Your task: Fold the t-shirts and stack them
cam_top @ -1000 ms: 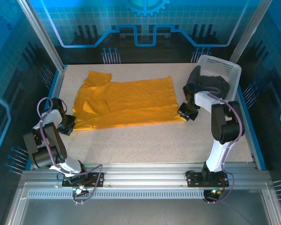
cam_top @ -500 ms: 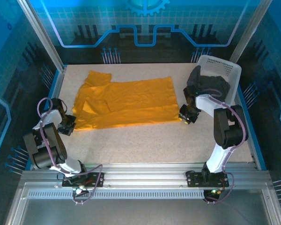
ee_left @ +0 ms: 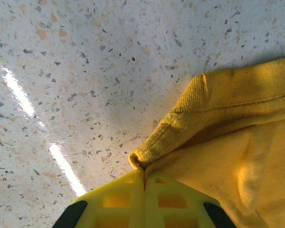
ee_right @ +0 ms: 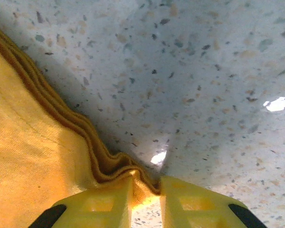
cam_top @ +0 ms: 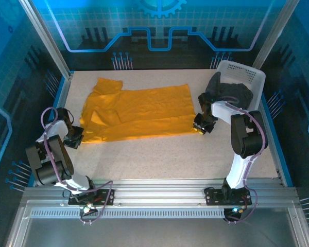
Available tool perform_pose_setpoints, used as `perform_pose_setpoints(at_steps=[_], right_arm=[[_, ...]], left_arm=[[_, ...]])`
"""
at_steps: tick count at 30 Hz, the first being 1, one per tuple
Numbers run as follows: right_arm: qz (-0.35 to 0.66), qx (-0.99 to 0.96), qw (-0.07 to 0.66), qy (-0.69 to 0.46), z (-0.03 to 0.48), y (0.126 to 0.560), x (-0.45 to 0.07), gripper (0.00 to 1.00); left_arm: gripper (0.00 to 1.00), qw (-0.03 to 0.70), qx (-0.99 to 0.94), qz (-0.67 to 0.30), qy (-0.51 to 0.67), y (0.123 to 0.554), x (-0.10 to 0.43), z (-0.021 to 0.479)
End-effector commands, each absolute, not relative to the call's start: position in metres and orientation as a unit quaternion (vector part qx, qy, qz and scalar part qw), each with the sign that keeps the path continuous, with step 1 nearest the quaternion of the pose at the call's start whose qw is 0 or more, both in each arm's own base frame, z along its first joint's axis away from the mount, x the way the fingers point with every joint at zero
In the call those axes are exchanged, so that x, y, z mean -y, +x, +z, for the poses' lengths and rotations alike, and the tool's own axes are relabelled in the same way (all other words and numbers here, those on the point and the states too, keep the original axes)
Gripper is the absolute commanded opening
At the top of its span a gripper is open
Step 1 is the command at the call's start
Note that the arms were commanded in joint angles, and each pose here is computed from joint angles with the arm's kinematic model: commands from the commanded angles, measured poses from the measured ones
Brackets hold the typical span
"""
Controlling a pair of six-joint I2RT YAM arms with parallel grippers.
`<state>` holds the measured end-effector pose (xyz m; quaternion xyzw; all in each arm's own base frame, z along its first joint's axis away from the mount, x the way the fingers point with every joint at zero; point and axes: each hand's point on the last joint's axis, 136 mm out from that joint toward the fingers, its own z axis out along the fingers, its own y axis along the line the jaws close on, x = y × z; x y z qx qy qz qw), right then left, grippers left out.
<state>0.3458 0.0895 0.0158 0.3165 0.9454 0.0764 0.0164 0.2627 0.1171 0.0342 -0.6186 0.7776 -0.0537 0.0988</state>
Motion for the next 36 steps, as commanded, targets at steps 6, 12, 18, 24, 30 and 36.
perform_pose_setpoints(at_steps=[6, 12, 18, 24, 30, 36], right_arm=[[0.014, -0.948, 0.042, 0.314, 0.030, 0.346, -0.068, 0.00], [0.002, -0.946, 0.062, 0.318, 0.048, 0.340, -0.043, 0.00], [0.000, -0.948, 0.052, 0.313, 0.051, 0.327, -0.038, 0.00], [-0.008, -0.948, 0.033, 0.317, 0.046, 0.304, -0.035, 0.00], [-0.022, -0.944, 0.005, 0.329, 0.038, 0.271, -0.032, 0.00], [-0.028, -0.940, -0.032, 0.339, 0.023, 0.248, -0.034, 0.00]], left_arm=[[0.00, 0.105, -0.783, -0.064, -0.610, 0.267, -0.119, 0.047], [0.00, 0.109, -0.790, -0.063, -0.601, 0.267, -0.119, 0.058], [0.00, 0.106, -0.794, -0.055, -0.596, 0.254, -0.115, 0.064], [0.00, 0.080, -0.796, -0.053, -0.597, 0.234, -0.102, 0.054], [0.00, 0.048, -0.791, -0.031, -0.609, 0.202, -0.090, 0.037], [0.01, 0.036, -0.781, -0.027, -0.622, 0.187, -0.083, 0.024]])
